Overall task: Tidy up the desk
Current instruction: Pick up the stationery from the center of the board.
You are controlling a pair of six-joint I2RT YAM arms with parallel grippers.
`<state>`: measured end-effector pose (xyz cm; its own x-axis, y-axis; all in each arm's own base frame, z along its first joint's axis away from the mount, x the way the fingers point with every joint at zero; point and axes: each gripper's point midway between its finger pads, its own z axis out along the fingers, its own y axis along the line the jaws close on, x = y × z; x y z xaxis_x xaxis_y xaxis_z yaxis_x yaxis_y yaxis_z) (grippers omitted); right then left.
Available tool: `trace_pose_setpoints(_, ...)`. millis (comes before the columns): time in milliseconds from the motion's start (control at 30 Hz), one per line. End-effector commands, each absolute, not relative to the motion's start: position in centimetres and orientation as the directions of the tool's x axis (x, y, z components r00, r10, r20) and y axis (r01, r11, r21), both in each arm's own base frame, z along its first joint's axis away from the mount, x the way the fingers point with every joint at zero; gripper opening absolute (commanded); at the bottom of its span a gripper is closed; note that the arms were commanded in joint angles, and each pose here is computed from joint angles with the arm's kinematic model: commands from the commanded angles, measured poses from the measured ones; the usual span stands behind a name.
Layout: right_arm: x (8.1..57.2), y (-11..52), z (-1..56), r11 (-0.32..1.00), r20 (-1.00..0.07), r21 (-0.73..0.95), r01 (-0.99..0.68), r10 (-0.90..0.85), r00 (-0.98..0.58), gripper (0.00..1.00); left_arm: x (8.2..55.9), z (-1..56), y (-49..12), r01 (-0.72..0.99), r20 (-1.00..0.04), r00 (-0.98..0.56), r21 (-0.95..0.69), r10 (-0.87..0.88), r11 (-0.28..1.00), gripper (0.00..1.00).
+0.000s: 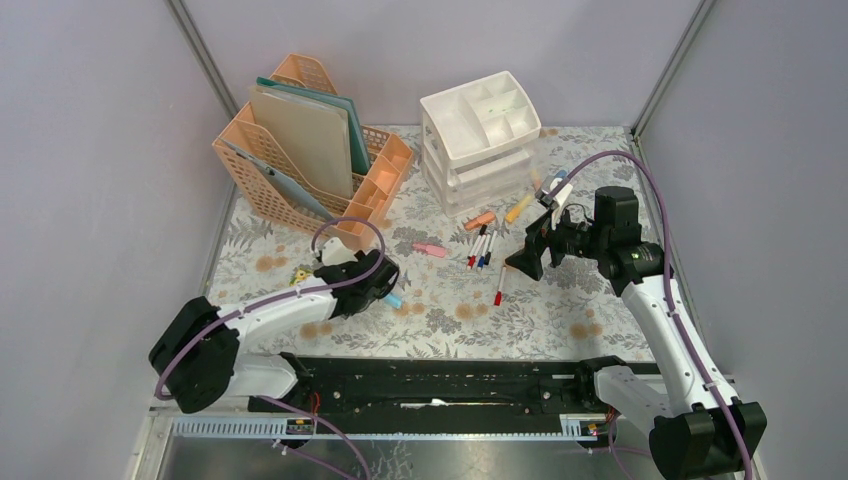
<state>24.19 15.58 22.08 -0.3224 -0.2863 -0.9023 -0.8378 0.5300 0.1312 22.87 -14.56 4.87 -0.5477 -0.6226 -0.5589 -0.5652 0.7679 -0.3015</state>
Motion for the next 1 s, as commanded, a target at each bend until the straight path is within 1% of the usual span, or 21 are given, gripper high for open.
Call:
trace_pose_setpoints(0,24.7,15.6,22.6,0.528,-0.916,0.103,-0.843,-0.281,-0.288,1.00,23.6,4.9,-15.6,-0.553,-0.536,-0.575,-0.302,-0.618,0.777,0.62)
trace_pose_setpoints(300,24.7,15.6,22.4,0.529,-0.914,0.106,-0.842,-0.283,-0.292,0.99,23.3,3.1,-16.2,-0.550,-0.503,-0.640,-0.227,-0.580,0.804,0.53)
trace_pose_setpoints(433,24.8,15.6,22.4,0.529,-0.914,0.106,-0.842,-0.283,-0.292,0.99,23.5,3.0,-16.6,-0.534,-0.498,-0.678,-0.171,-0.540,0.828,0.42)
trace_pose_setpoints(533,24.8,15.6,22.4,0.529,-0.913,0.106,-0.842,-0.282,-0.293,1.00,23.1,2.5,-16.6,-0.523,-0.480,-0.714,-0.119,-0.510,0.844,0.38)
trace_pose_setpoints(667,24.8,15.6,22.4,0.530,-0.913,0.107,-0.841,-0.283,-0.294,0.99,22.2,1.5,-16.7,-0.499,-0.442,-0.757,-0.086,-0.482,0.862,0.36)
trace_pose_setpoints(767,24.8,15.6,22.4,0.530,-0.913,0.107,-0.841,-0.283,-0.294,1.00,21.6,0.9,-16.4,-0.468,-0.432,-0.785,-0.055,-0.444,0.882,0.34)
trace_pose_setpoints(800,24.8,15.6,22.3,0.529,-0.912,0.109,-0.841,-0.283,-0.296,0.99,21.5,0.8,-16.2,-0.460,-0.433,-0.791,-0.045,-0.432,0.887,0.31)
trace_pose_setpoints(900,24.8,15.6,22.3,0.528,-0.912,0.110,-0.842,-0.283,-0.296,0.99,21.5,1.0,-16.0,-0.440,-0.441,-0.798,-0.039,-0.411,0.897,0.19)
trace_pose_setpoints(967,24.8,15.6,22.3,0.528,-0.912,0.111,-0.842,-0.283,-0.298,0.99,21.6,1.4,-16.1,-0.427,-0.448,-0.798,-0.050,-0.402,0.903,0.15)
